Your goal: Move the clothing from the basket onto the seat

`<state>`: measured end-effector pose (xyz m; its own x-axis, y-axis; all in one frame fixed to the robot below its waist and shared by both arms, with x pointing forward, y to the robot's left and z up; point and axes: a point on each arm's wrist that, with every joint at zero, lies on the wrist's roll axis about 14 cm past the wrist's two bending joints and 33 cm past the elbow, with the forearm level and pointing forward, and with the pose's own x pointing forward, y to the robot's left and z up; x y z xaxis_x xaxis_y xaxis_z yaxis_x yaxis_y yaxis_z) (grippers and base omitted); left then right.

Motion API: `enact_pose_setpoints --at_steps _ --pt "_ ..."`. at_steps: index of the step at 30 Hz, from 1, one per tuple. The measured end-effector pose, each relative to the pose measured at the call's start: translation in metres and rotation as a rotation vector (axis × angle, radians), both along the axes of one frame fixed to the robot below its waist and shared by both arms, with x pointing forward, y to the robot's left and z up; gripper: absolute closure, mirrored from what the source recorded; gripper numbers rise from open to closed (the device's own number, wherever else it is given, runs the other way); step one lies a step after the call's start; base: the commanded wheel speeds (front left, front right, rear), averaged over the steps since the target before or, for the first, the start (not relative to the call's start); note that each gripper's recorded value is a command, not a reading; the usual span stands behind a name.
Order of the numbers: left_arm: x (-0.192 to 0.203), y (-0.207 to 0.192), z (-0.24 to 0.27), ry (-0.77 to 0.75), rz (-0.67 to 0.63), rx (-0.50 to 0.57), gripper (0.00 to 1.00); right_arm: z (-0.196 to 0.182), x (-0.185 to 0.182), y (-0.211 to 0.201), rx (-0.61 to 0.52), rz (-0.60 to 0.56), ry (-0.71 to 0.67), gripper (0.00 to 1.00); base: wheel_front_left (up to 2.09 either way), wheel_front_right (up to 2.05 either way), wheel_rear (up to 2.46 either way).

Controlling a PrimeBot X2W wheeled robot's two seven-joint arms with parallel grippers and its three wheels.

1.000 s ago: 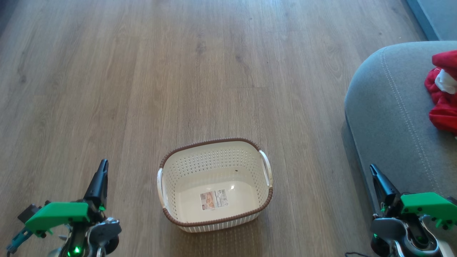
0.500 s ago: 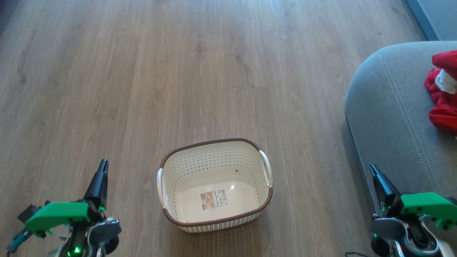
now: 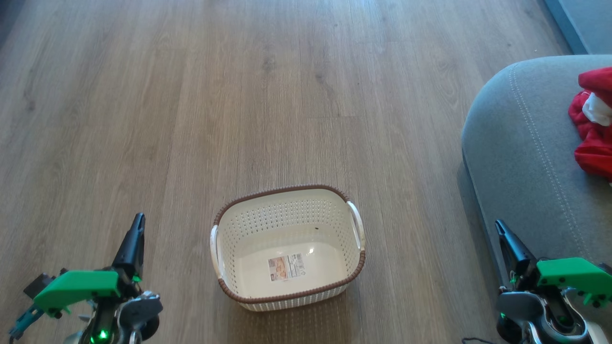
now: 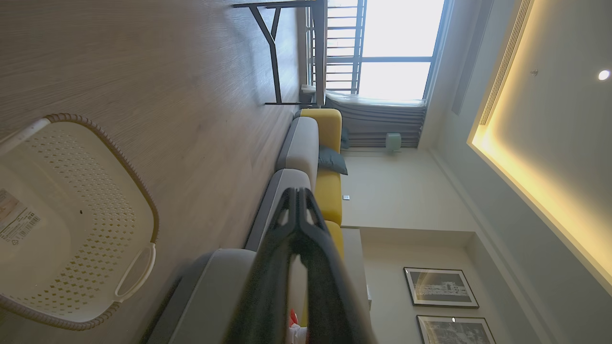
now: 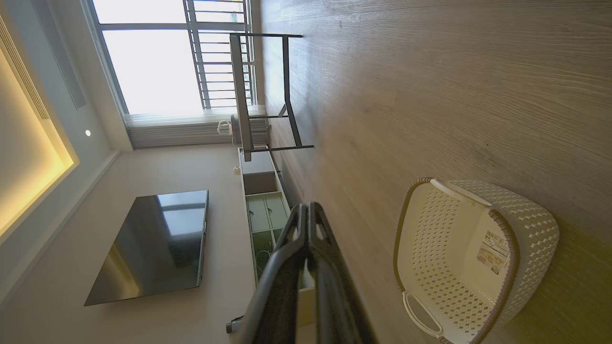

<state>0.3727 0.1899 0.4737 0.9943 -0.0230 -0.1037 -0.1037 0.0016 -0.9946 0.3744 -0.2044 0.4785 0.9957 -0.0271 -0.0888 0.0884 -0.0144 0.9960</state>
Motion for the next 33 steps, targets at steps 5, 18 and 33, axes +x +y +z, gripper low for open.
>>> enact_pose_setpoints --at_steps 5,18,33 --pt "0.0 0.0 0.0001 0.0 0.0 0.0 1.0 0.0 0.0 0.0 0.0 0.0 0.0 1.0 0.0 0.0 0.0" --pt "0.0 0.0 0.0001 0.0 0.0 0.0 1.0 0.0 0.0 0.0 0.0 0.0 0.0 1.0 0.0 0.0 0.0" --pt "0.0 0.0 0.0001 0.0 0.0 0.0 1.0 0.0 0.0 0.0 0.0 0.0 0.0 1.0 0.0 0.0 0.0"
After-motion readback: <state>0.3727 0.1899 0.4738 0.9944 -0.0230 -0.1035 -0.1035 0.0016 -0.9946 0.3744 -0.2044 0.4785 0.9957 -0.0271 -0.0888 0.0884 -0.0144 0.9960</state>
